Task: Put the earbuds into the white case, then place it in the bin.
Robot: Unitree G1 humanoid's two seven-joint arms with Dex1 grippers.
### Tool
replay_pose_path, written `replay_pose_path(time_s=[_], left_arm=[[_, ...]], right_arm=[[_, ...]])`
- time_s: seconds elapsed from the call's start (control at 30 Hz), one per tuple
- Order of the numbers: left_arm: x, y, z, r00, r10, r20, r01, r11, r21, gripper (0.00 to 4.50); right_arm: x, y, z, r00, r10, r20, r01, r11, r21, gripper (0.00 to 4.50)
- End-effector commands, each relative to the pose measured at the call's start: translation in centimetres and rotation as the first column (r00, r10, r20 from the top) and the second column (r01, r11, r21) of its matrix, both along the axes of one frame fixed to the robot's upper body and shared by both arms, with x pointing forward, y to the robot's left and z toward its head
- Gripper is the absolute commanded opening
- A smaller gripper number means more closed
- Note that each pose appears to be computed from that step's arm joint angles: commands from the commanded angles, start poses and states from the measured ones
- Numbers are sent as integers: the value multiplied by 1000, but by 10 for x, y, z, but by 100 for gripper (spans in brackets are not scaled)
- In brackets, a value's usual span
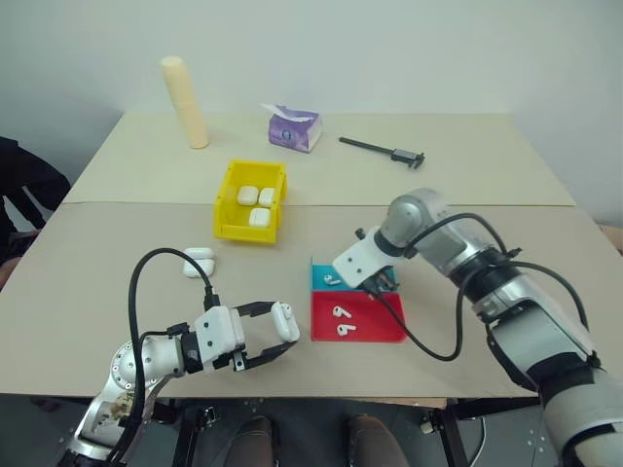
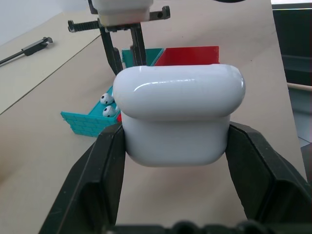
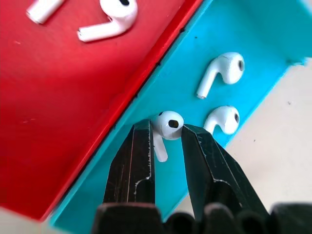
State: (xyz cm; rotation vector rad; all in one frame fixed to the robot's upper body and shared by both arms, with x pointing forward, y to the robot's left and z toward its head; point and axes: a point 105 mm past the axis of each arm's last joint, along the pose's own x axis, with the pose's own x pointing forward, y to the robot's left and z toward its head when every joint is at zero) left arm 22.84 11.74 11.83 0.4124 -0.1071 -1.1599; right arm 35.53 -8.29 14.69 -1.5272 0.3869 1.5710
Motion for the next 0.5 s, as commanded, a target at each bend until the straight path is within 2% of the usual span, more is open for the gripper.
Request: replay_pose_path(time_s=[0.03,0.17,0.27,0.37,0.4,0.43,0.5], left_arm=[[2,-2,16,998,-30,62,31,999,-18,277],[9,-7,34,994,-39,103,48,995,-84,277],[14,-12,53,992,-45,120,64,985,-161,277],[14,-18,70,989,-86,120,113,965,-237,277],[14,-20,74,988,-101,117,128,959,-254,277],[14,-25,77,985,-131,111,157,952,-264,277],[14,-31,81,979,-172,108,195,941,-275,277]], right_arm=[[3,-5,38,998,-46,34,42,992,117,64],[3,-11,75,991,-130,32,114,945,308,64],[-6,-17,109,980,-198,-8,175,847,503,64],[-29,-23,146,964,-238,-122,249,628,738,64],[-36,-24,152,958,-241,-157,269,560,783,64],[-52,-27,159,955,-206,-214,288,460,840,64],[-75,-30,165,947,-147,-287,321,339,884,64]])
